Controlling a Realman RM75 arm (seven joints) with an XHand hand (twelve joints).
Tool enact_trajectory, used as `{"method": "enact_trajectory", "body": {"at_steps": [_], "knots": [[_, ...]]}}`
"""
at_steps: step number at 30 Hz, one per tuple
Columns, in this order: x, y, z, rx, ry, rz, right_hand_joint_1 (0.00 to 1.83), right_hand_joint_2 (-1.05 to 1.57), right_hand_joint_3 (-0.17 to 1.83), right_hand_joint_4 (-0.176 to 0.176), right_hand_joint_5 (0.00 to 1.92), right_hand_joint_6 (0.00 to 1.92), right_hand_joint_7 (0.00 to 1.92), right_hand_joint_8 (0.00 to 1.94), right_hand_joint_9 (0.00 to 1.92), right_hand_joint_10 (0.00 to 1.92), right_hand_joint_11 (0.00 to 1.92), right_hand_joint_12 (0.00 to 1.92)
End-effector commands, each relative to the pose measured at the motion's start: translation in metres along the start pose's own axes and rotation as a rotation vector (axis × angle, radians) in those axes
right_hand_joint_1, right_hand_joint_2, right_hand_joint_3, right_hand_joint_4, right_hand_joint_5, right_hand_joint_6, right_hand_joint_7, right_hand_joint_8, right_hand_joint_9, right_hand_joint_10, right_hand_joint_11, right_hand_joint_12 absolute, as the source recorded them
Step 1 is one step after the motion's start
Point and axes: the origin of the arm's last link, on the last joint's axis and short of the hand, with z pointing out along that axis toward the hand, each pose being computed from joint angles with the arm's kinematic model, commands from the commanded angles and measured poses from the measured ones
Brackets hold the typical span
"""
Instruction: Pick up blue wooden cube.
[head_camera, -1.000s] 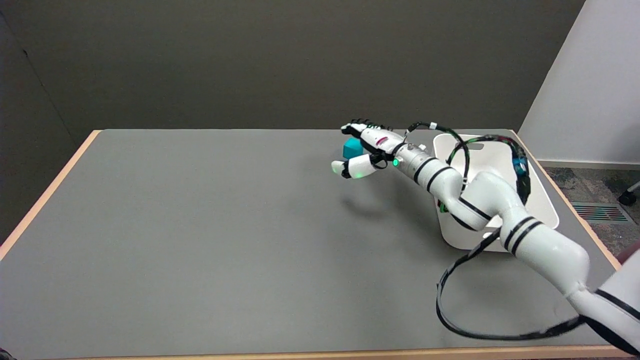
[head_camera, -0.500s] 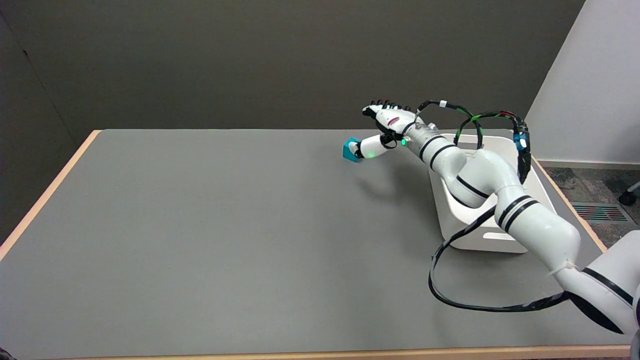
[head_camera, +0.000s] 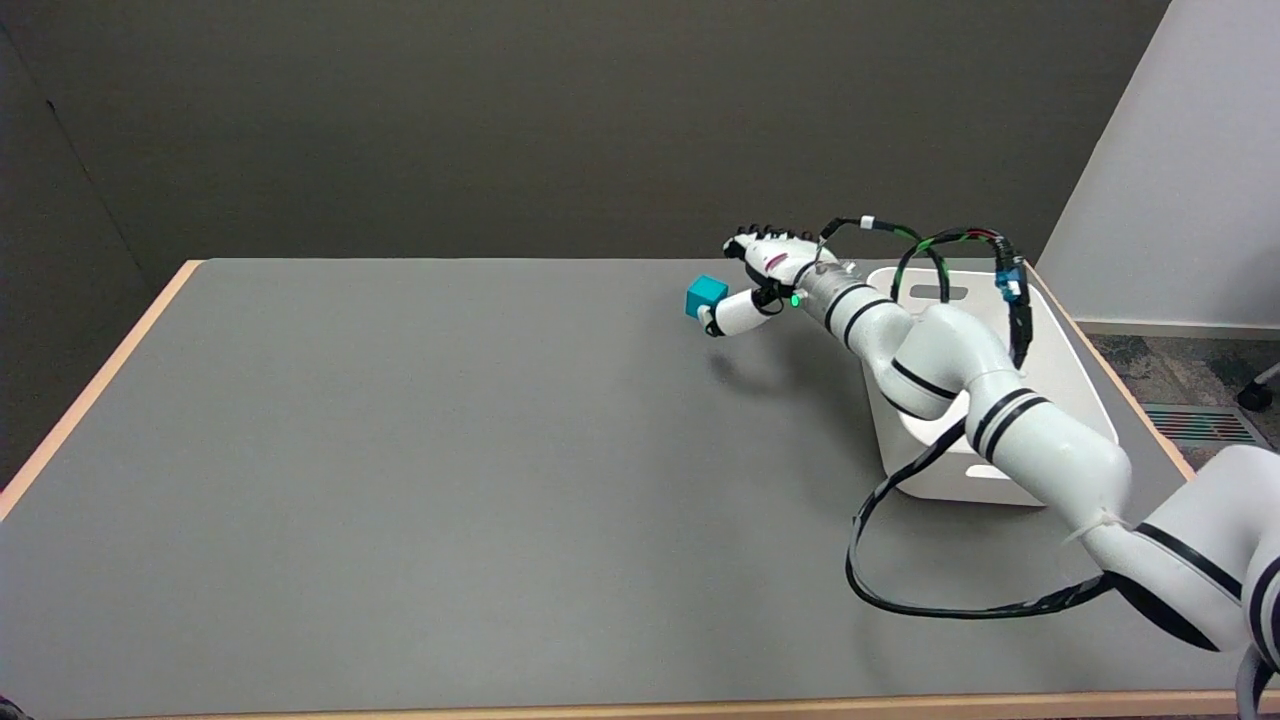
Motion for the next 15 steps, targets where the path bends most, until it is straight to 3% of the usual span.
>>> {"method": "enact_trajectory", "body": {"at_steps": [1,15], "knots": [[-0.016,-0.010,0.020,-0.010,-0.058,0.002,0.41,0.60,0.95,-0.173,0.07,0.45,0.08,0.33,0.02,0.44,0.00,0.96],[-0.020,-0.031,0.025,0.055,-0.054,0.045,0.41,0.64,0.90,-0.171,0.09,0.41,0.11,0.30,0.02,0.46,0.00,1.01]]}}
